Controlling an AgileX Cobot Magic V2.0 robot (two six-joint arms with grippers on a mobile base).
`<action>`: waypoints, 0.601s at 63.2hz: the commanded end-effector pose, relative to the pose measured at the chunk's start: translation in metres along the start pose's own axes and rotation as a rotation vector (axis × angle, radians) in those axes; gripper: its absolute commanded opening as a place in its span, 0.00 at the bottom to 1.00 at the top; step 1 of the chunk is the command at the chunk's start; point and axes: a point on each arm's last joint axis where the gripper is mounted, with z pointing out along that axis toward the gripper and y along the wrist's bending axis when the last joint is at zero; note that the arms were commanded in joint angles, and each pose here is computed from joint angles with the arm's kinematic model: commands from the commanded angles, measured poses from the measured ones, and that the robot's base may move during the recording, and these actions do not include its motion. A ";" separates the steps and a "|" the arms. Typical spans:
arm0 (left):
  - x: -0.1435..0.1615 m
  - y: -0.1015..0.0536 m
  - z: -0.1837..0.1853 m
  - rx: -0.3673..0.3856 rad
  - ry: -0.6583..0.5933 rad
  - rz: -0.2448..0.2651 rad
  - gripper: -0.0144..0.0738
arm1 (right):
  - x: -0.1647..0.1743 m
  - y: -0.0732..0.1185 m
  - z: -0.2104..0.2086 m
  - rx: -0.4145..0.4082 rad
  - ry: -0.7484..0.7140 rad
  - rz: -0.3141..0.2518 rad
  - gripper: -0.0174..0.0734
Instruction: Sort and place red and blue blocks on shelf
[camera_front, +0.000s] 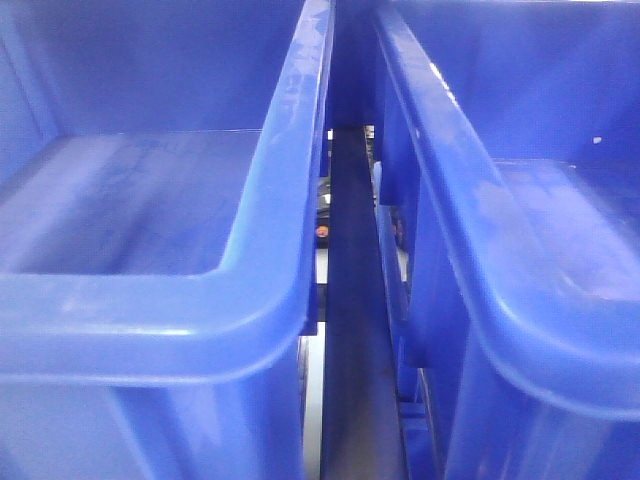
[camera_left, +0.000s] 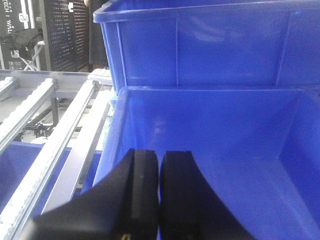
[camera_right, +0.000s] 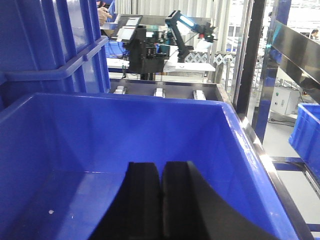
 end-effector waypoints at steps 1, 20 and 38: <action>-0.020 0.001 -0.002 -0.016 -0.120 -0.010 0.31 | -0.018 0.001 0.000 -0.006 -0.102 0.001 0.26; -0.020 0.001 -0.002 -0.015 -0.117 -0.010 0.31 | -0.018 0.001 0.000 -0.005 -0.102 0.001 0.26; -0.020 0.001 -0.002 -0.015 -0.117 -0.010 0.31 | -0.018 0.001 0.000 -0.005 -0.101 0.001 0.26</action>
